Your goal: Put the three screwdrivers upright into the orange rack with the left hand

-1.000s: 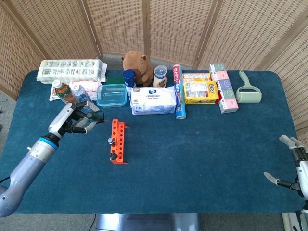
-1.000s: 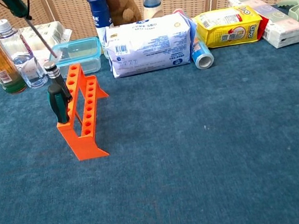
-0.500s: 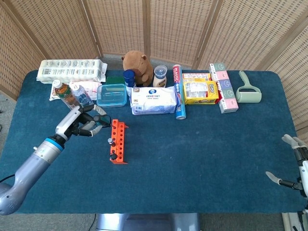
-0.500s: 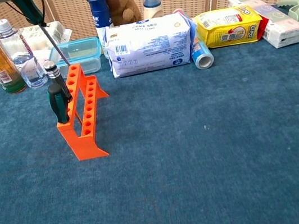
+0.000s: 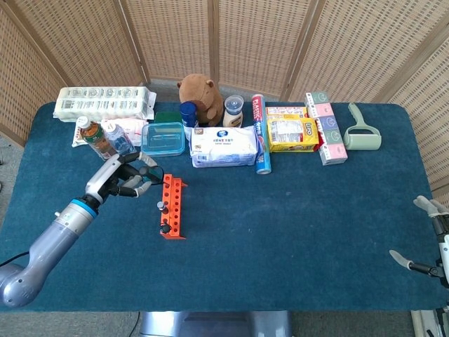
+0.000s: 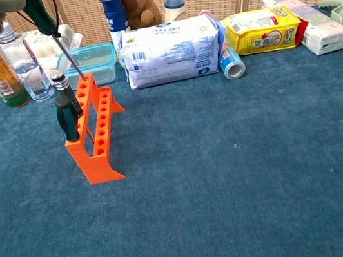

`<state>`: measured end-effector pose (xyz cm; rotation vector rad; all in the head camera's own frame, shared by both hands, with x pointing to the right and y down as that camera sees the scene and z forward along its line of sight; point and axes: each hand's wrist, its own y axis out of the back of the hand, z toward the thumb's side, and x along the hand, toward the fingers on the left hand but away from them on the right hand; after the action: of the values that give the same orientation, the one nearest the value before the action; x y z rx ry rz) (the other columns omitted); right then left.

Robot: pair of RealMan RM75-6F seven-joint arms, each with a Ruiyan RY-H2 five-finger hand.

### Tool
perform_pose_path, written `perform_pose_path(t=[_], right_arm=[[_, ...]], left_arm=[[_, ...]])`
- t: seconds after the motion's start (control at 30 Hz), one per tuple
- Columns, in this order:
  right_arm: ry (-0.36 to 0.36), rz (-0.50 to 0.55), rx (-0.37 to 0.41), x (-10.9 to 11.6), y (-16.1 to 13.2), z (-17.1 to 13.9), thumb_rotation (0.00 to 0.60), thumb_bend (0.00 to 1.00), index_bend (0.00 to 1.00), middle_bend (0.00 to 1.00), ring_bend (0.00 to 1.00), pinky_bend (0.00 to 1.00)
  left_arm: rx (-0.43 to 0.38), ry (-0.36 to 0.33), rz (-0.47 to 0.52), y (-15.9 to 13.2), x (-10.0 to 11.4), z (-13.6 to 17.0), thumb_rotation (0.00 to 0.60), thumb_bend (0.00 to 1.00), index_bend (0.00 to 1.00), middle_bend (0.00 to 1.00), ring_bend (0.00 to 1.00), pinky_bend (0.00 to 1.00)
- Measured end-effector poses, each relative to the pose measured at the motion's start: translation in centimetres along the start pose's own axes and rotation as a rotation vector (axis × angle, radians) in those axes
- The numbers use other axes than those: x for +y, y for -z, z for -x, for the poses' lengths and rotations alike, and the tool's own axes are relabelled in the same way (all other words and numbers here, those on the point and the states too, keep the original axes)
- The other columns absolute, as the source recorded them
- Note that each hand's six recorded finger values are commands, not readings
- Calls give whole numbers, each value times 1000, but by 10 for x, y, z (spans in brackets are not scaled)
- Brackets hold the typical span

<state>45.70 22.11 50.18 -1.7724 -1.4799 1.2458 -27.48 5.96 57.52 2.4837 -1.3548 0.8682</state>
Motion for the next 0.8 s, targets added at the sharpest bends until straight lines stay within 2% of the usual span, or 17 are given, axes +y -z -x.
perform_pose_path(t=[0.33,0.8], right_arm=[[5,2,-3,2,1,0,600,44,68,169,87,23],[5,4,-1,2,1,0,600,44,67,169,87,23]], left_arm=[[17,-7,16,6,-2,-9,600,493,577,943,976,950],[15,2,19,3,-4,-6,600,494,578,943,976,950]])
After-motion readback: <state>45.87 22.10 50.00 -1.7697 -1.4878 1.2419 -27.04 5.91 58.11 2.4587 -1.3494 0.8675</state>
